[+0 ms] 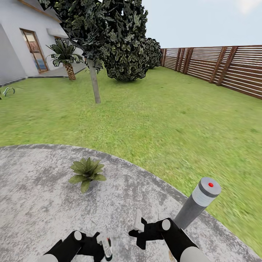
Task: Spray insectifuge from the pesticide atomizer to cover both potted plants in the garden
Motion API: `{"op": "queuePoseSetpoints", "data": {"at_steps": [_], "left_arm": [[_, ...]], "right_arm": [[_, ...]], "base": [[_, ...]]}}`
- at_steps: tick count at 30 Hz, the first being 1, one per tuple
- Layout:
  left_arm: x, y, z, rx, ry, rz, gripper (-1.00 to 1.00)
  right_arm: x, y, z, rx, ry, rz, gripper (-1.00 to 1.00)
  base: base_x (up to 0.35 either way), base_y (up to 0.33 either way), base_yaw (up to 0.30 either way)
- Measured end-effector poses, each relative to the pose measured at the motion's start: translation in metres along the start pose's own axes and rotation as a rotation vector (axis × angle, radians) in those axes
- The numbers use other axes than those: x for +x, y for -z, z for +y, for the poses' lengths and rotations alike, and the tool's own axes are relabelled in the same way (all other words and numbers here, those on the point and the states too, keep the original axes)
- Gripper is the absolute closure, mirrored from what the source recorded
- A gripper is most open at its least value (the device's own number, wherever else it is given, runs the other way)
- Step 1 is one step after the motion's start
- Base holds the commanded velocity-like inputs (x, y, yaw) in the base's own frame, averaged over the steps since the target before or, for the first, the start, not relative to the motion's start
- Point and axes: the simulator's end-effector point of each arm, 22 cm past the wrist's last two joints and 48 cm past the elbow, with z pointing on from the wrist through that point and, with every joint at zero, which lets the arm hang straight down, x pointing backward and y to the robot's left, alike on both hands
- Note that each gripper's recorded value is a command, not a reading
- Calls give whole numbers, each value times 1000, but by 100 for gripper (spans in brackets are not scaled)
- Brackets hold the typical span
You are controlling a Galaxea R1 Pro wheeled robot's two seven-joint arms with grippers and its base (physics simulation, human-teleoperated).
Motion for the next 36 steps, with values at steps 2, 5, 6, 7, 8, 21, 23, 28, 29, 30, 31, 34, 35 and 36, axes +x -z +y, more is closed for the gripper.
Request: {"op": "queuePoseSetpoints", "data": {"at_steps": [2,5,6,7,8,21,23,28,29,30,31,34,35,36], "left_arm": [[25,15,17,-29,10,34,100],[50,31,34,-57,20,67,100],[61,38,41,-70,24,82,100],[68,43,45,-79,29,90,100],[78,48,48,-85,38,103,100],[79,51,69,-225,379,-63,100],[89,53,82,-315,483,-86,100],[106,58,103,-537,650,-140,100],[112,60,104,-582,663,-154,100],[117,62,104,-609,671,-157,100],[126,63,102,-641,682,-152,100],[153,67,92,-701,706,-114,100],[160,67,88,-713,712,-102,100],[168,68,83,-724,716,-91,100]], "right_arm": [[0,0,0,-1,0,0,100],[0,0,0,-1,0,1,100],[1,0,1,-1,-1,1,100],[1,0,1,-1,-1,2,100],[1,0,1,-2,-1,2,100],[22,15,-22,95,-47,11,-100],[39,30,-58,283,-144,-8,-100],[112,53,-81,645,-336,75,-100],[135,66,-82,728,-357,110,-100],[148,74,-81,778,-368,122,-100],[159,83,-77,838,-394,113,-100],[173,94,-61,939,-463,59,-100],[177,97,-55,957,-485,51,-100],[184,100,-49,979,-513,46,-100]], "base": [[0,0,0],[0,0,0],[0,0,0],[0,0,0],[0,0,0],[0,0,0],[0,0,0],[0,0,0],[0,0,0],[0,0,0],[0,0,0],[0,0,0],[0,0,0],[0,0,0]]}}
